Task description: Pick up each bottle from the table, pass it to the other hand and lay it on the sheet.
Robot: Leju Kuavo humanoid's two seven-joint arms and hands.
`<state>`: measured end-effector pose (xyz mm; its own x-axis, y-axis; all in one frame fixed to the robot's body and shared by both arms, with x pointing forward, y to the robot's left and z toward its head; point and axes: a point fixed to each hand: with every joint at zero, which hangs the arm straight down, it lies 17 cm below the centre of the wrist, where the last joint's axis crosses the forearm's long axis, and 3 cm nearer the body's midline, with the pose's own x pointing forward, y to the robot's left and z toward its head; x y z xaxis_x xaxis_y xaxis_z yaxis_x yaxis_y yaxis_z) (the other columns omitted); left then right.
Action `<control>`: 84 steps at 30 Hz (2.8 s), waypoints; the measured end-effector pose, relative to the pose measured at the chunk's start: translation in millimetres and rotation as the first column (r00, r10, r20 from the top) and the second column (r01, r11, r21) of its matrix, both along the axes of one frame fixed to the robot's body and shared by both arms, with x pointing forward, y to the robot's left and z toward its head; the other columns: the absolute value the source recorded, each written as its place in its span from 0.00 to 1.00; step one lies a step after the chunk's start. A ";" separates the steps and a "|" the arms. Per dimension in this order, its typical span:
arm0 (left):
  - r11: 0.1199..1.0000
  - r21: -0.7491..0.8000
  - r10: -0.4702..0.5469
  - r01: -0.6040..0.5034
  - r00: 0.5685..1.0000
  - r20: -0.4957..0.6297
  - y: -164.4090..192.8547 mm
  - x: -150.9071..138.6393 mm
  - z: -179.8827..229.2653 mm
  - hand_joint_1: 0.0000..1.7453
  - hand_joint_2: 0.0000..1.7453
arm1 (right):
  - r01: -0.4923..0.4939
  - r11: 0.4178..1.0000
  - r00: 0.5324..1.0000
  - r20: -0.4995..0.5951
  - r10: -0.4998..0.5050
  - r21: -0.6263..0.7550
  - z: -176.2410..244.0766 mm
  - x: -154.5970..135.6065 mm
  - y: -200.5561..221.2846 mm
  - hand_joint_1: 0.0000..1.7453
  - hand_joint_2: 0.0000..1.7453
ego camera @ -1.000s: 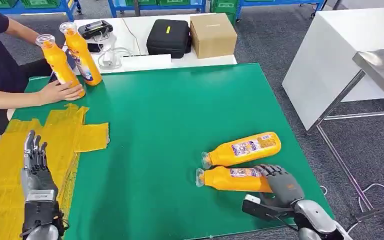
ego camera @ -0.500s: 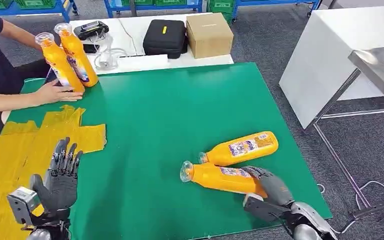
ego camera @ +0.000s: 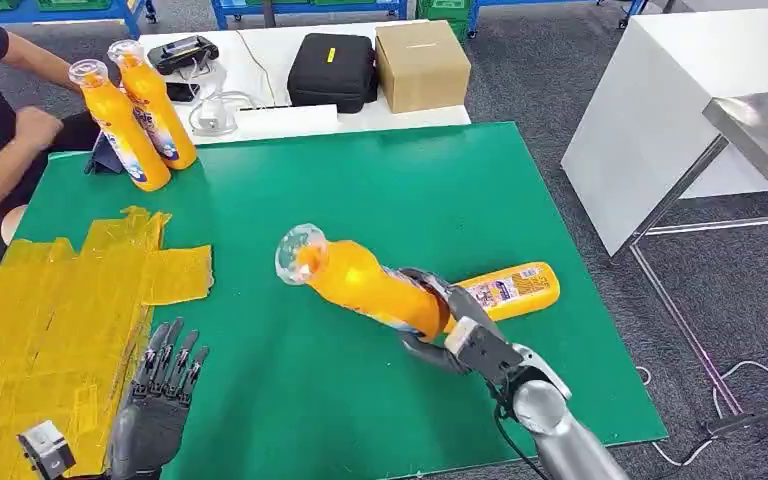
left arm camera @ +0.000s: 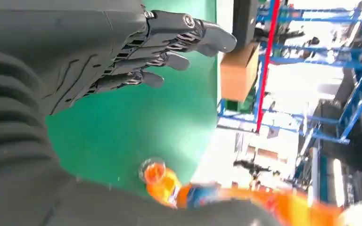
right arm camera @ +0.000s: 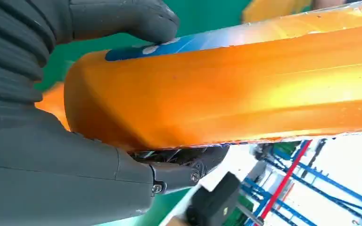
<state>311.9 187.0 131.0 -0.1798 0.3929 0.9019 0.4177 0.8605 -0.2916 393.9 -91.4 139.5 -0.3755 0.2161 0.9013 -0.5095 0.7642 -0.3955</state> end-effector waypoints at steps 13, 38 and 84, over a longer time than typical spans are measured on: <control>0.988 0.143 -0.078 0.059 0.988 0.132 -55.6 11.7 27.3 0.00 1.00 | -0.100 0.994 0.993 -0.065 0.102 0.037 25.9 40.1 107.0 1.00 1.00; 0.979 0.206 -0.035 -0.008 0.979 0.203 -57.4 18.0 37.8 0.00 1.00 | -0.242 0.969 0.968 -0.084 0.237 -0.049 5.4 -4.8 173.9 1.00 1.00; 0.655 0.391 0.448 -0.647 0.749 0.488 10.0 31.1 65.2 1.00 1.00 | -0.456 0.856 0.887 -0.039 0.461 -0.244 -44.3 -109.0 224.9 1.00 1.00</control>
<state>343.0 197.0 196.2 -0.5190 -0.3723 0.7695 -0.2015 0.9281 0.3132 284.9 133.5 95.2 -0.5028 0.2230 0.8352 -0.7686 0.3269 -0.5499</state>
